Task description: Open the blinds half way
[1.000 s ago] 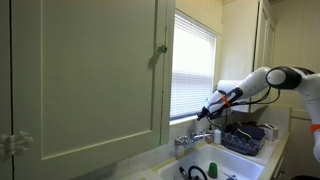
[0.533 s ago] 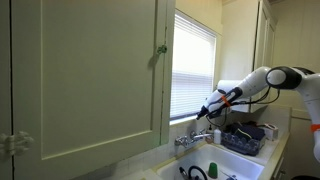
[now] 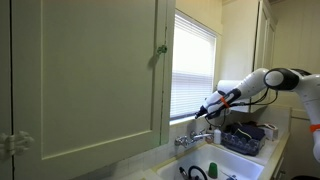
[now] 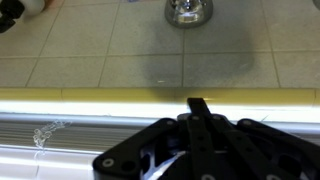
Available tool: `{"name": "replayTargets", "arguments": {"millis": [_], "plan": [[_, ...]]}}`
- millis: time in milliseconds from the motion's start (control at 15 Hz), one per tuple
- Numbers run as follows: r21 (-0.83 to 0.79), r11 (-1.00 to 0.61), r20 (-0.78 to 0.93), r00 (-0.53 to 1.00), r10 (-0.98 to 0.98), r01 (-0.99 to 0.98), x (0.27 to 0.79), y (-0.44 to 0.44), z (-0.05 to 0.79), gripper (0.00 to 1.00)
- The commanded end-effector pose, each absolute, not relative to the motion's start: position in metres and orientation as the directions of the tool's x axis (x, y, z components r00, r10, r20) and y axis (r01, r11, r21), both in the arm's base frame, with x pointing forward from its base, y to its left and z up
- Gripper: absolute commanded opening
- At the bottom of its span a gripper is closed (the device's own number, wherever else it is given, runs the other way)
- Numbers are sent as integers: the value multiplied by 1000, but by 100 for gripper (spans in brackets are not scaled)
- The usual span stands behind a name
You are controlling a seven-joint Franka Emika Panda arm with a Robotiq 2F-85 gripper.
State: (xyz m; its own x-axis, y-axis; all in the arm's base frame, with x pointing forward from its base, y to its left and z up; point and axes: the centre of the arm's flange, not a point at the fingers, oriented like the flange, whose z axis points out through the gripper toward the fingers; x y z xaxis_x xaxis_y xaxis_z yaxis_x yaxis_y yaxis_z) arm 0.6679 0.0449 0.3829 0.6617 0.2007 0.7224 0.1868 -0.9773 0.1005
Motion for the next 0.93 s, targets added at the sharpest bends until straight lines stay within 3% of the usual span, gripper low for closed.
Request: {"name": "replayTargets", "arguments": {"millis": [0, 867], "plan": [[102, -972, 772, 599, 211, 211, 677, 45, 373, 0], [71, -971, 830, 527, 184, 227, 680, 44, 334, 0]]}}
